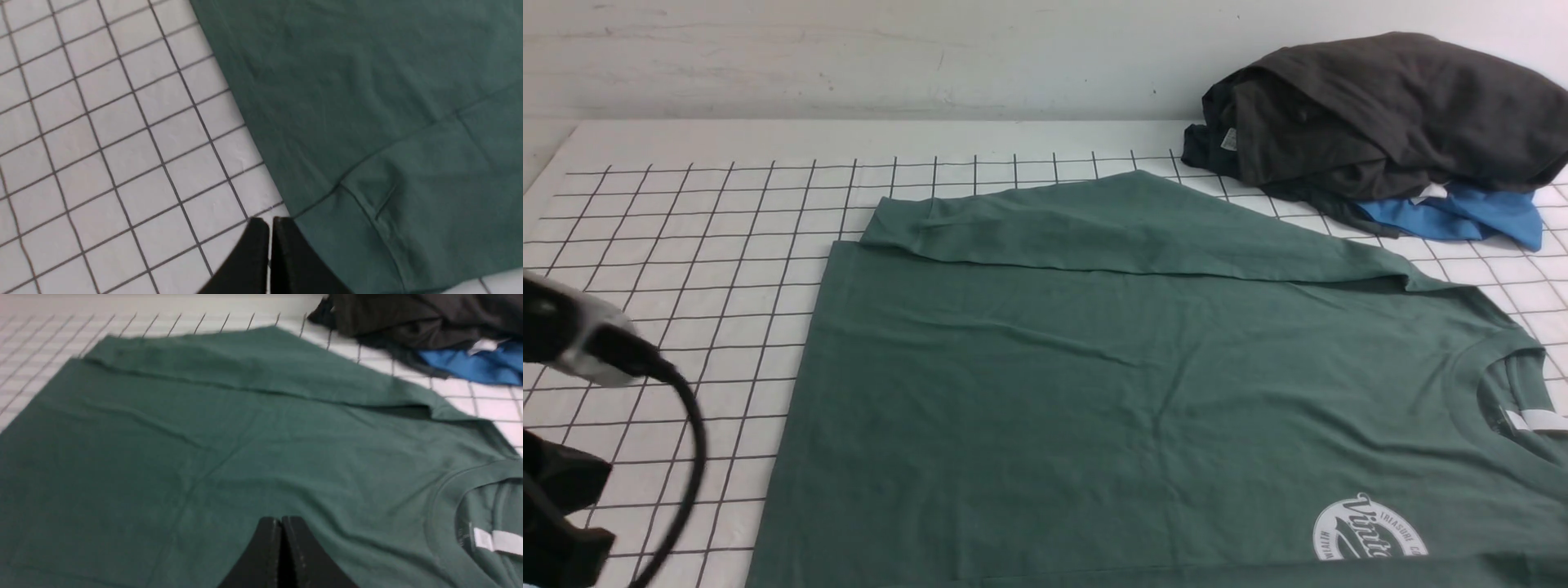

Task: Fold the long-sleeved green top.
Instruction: Use the left arm to clamp the cuff closest to it

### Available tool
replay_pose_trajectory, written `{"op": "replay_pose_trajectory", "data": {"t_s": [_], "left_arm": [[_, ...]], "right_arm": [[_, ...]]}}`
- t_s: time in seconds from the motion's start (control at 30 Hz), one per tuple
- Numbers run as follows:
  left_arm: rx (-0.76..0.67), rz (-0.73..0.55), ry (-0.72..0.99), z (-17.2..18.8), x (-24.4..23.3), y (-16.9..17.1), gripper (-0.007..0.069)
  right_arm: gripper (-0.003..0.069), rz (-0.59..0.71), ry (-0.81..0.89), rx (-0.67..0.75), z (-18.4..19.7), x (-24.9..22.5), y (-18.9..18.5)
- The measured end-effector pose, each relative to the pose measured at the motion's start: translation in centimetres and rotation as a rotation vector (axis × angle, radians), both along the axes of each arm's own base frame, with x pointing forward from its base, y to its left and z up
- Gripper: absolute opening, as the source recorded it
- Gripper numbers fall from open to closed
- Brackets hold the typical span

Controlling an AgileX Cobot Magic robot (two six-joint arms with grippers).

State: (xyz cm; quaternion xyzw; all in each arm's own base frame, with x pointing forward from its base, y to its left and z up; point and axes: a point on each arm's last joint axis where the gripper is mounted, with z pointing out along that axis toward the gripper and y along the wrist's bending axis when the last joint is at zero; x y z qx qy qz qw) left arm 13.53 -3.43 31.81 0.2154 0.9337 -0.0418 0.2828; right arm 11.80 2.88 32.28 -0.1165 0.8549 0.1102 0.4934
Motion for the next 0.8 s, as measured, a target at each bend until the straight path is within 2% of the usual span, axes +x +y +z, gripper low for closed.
{"op": "replay_pose_trajectory", "data": {"t_s": [0.1,0.2,0.3,0.4,0.43,0.5,0.57,0.8], "left_arm": [[0.052,-0.120,0.104,-1.6,0.9,-2.0,0.0028],[0.071,-0.161,0.185,-3.1,1.5,-3.3,0.0069],[0.123,-0.190,0.340,-5.9,2.8,-4.9,0.0181],[0.154,-0.192,0.418,-8.0,4.2,-5.7,0.0288],[0.157,-0.191,0.426,-8.3,4.4,-5.8,0.0295],[0.171,-0.191,0.452,-10.2,5.7,-6.5,0.0373],[0.179,-0.193,0.465,-11.4,6.5,-6.9,0.0404],[0.175,-0.220,0.554,-15.1,7.9,-8.0,0.0426]], "right_arm": [[-0.0014,0.133,0.131,-0.034,0.6,1.3,1.3],[-0.0014,0.234,0.219,-0.062,0.5,1.7,2.4],[-0.0014,0.409,0.405,-0.136,-0.9,1.7,4.2],[-0.0014,0.497,0.514,-0.214,-2.0,1.4,4.9],[-0.0014,0.504,0.521,-0.225,-2.1,1.4,4.9],[-0.0014,0.540,0.535,-0.280,-2.5,1.4,5.3],[-0.0014,0.546,0.519,-0.298,-2.5,1.5,5.4],[-0.0014,0.525,0.460,-0.303,-2.3,2.1,5.5]]}}
